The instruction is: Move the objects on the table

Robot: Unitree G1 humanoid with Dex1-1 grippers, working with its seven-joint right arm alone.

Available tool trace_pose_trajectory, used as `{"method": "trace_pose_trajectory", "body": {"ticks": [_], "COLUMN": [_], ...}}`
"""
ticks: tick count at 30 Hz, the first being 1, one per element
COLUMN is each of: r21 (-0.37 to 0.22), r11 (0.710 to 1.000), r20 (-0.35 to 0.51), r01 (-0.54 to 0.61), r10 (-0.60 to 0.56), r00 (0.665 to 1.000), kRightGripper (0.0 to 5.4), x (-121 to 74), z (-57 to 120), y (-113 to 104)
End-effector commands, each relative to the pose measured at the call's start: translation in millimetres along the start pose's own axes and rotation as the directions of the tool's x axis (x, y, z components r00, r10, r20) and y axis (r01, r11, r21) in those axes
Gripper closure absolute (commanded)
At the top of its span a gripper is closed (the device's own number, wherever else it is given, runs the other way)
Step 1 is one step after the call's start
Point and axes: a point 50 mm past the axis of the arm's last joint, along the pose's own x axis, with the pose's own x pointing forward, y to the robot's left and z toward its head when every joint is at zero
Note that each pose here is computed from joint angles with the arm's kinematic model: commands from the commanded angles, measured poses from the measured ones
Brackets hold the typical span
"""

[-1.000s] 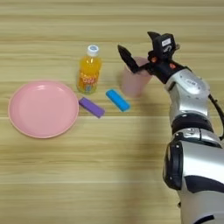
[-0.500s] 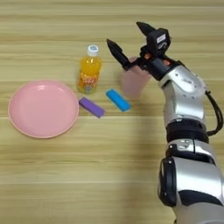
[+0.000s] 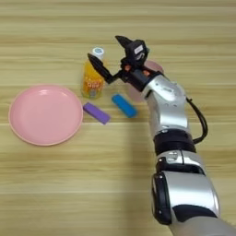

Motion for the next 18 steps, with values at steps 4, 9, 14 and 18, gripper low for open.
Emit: {"method": "trace_pose_trajectory", "body": {"ticks": [4, 9, 14, 18], "r21": [-0.111, -0.108, -0.101, -0.095], "r11": [0.992, 0.99, 0.99, 0.991], "r20": [0.054, 0.012, -0.016, -0.029], "r01": [0.051, 0.087, 0.103, 0.097], "r10": [-0.046, -0.086, -0.105, -0.101], "r00": [0.997, 0.996, 0.994, 0.994], "kRightGripper": [0.03, 0.03, 0.03, 0.03], "x": [22.2, 28.0, 32.6, 35.2], "z": [30.0, 23.5, 18.1, 15.3], "y": [-7, -6, -4, -2]}}
